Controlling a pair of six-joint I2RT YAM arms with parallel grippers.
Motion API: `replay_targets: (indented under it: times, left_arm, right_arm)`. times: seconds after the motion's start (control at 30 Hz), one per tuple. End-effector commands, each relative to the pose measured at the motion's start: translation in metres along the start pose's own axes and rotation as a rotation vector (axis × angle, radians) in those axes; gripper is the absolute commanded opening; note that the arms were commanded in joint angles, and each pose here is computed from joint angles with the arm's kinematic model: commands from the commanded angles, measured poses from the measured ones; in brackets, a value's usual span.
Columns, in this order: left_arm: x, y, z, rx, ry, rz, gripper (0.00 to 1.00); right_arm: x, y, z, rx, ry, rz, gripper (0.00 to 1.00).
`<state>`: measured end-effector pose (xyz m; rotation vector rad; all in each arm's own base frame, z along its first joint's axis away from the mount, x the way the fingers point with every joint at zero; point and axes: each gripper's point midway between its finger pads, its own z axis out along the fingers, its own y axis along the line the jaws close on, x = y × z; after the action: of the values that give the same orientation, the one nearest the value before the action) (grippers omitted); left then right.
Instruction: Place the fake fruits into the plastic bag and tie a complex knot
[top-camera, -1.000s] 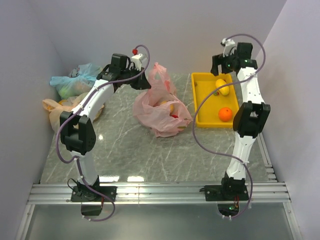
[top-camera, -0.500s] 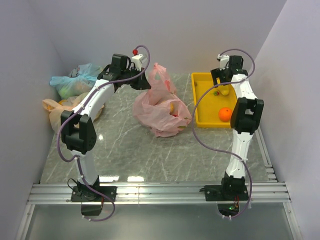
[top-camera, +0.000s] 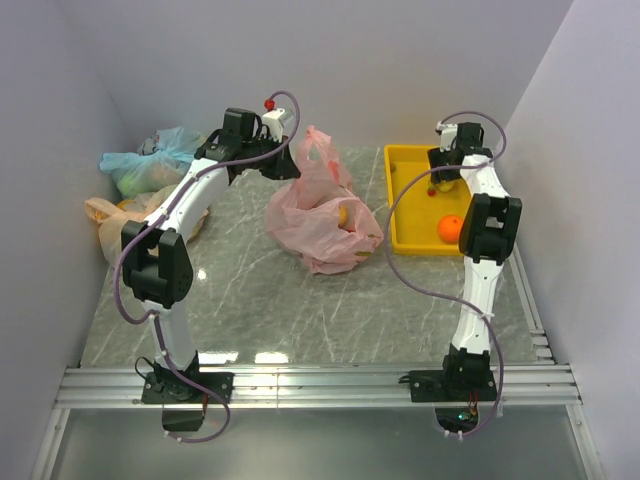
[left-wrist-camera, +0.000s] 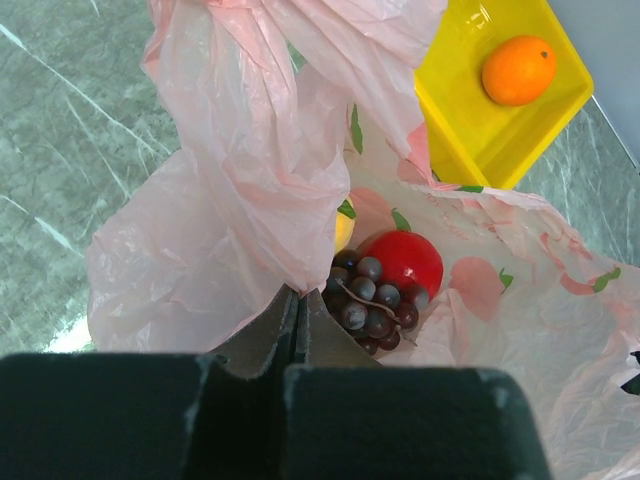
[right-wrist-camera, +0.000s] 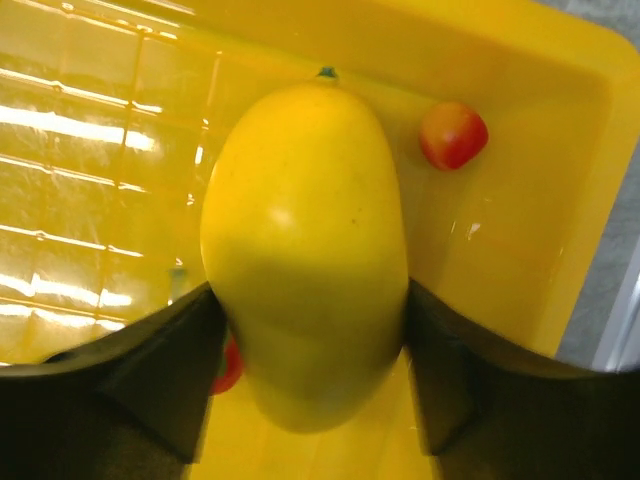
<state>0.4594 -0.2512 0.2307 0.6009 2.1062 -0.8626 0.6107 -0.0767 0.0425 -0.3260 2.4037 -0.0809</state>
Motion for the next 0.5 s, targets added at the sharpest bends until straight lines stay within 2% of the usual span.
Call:
replay_targets:
  times: [0.0,0.03,0.13,0.2,0.23,0.27,0.33,0.37,0.47]
  left_arm:
    - [-0.012,-0.001,-0.006,-0.006,-0.035,0.024,0.0]
    - [-0.012,-0.001,-0.006,-0.006,-0.035,0.026,0.0]
    - [-0.013,-0.001,-0.007,-0.007,-0.034,0.031,0.0]
    - [-0.014,-0.002,-0.007,-0.004,-0.034,0.031,0.0]
    - [-0.013,-0.003,-0.007,-0.001,-0.032,0.031,0.0]
    - [-0.014,-0.003,-0.007,0.001,-0.035,0.029,0.0]
    - [-0.014,-0.003,-0.007,0.004,-0.035,0.027,0.0]
    - [-0.015,-0.005,-0.007,0.007,-0.037,0.026,0.0]
    - [-0.016,-0.005,-0.007,0.008,-0.039,0.027,0.0]
  right_arm:
    - [-0.02,-0.017,-0.019,0.011,-0.057,0.044,0.6]
    - [-0.024,-0.015,-0.022,0.0,-0.074,0.044,0.52]
    - [-0.046,-0.009,-0.048,-0.031,-0.144,0.051,0.42]
    - [-0.074,-0.006,-0.081,-0.05,-0.226,0.05,0.39]
    - [-0.086,0.001,-0.094,-0.082,-0.266,0.063,0.34]
    - [-0.11,0.012,-0.126,-0.146,-0.347,0.052,0.32]
    - [-0.13,0.039,-0.156,-0.261,-0.422,0.034,0.28]
    - [-0.144,0.065,-0.186,-0.38,-0.482,-0.014,0.26]
    - [-0.156,0.126,-0.231,-0.563,-0.531,-0.118,0.25]
